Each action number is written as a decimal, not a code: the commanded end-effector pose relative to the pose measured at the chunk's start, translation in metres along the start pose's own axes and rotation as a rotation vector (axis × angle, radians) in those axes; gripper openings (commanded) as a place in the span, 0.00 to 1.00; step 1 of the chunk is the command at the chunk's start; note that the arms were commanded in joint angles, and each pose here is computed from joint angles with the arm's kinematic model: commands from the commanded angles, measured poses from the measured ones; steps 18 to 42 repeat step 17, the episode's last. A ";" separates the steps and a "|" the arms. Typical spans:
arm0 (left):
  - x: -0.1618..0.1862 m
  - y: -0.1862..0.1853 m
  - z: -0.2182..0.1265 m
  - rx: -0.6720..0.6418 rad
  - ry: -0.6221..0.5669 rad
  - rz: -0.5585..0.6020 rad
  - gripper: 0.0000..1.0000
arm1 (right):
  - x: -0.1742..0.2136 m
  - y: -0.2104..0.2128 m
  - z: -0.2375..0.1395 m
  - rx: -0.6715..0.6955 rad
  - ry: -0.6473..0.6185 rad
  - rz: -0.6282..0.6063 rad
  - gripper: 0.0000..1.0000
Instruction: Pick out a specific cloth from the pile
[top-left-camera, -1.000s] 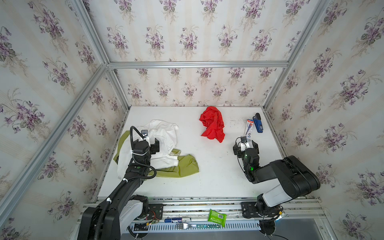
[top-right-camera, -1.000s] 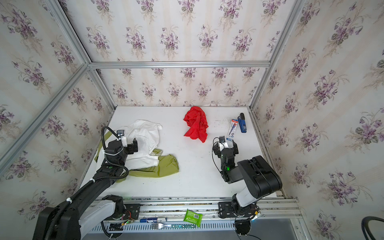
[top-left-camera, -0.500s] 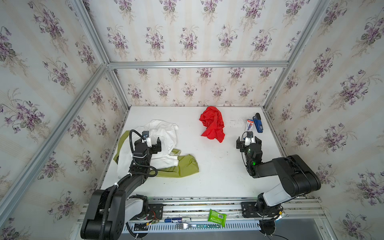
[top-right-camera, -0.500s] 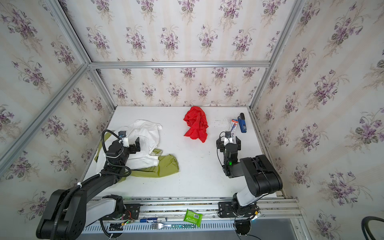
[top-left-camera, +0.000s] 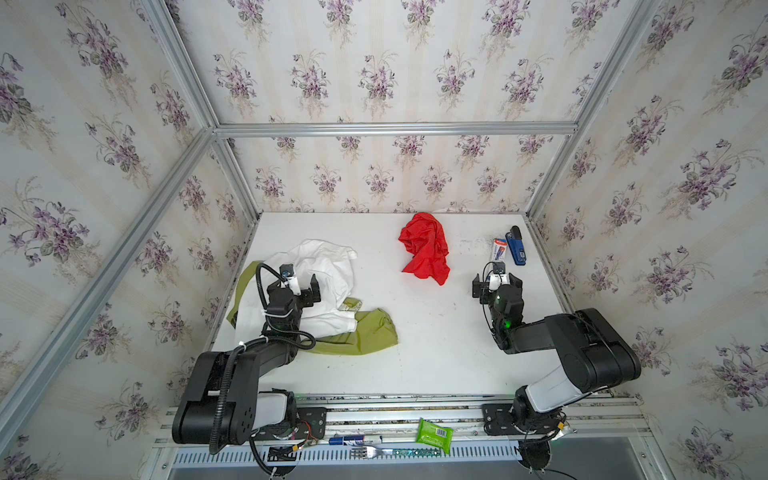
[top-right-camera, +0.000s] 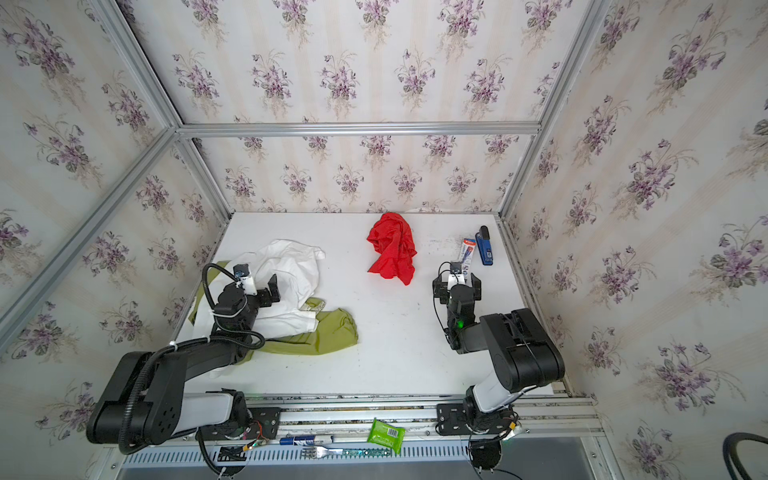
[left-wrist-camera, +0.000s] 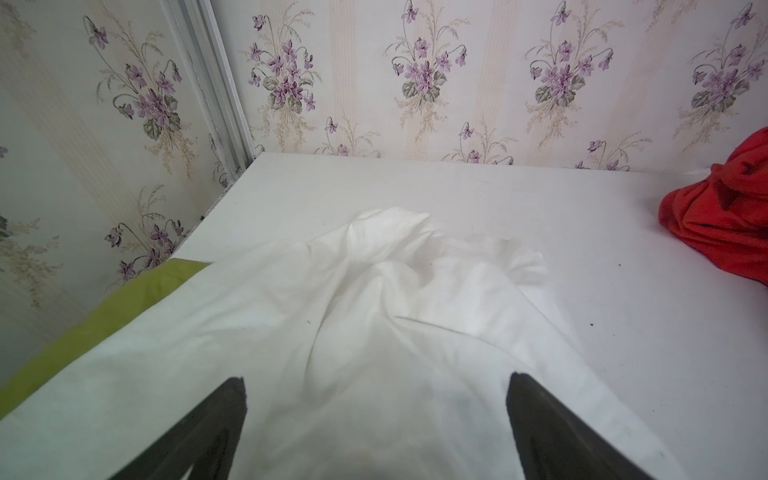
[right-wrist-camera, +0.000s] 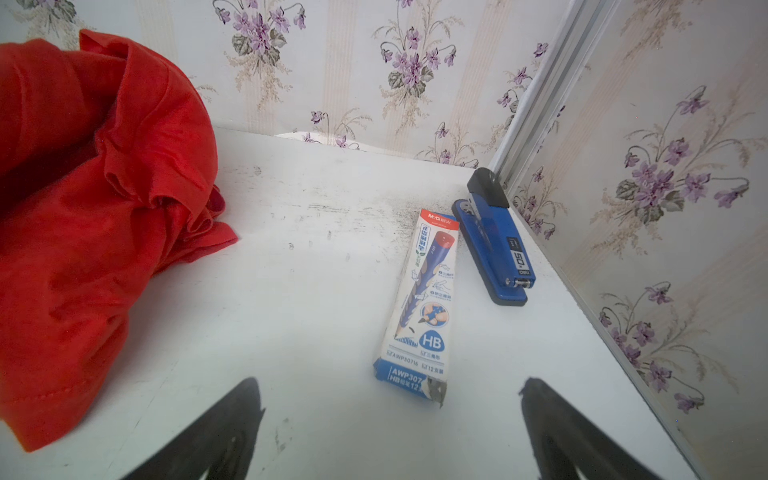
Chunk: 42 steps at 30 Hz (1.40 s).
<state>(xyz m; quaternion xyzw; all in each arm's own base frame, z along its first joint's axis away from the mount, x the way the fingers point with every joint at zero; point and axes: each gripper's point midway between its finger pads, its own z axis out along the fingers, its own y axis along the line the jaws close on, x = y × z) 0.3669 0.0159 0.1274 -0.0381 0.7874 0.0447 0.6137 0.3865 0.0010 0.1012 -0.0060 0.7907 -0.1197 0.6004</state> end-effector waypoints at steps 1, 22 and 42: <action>-0.014 0.000 0.001 -0.001 -0.053 -0.013 1.00 | -0.001 0.004 0.004 -0.033 0.017 0.020 1.00; -0.014 0.000 0.000 -0.001 -0.055 -0.012 1.00 | 0.004 0.017 0.013 -0.209 0.085 0.056 1.00; -0.014 0.000 0.000 -0.001 -0.055 -0.012 1.00 | 0.004 0.017 0.013 -0.209 0.085 0.056 1.00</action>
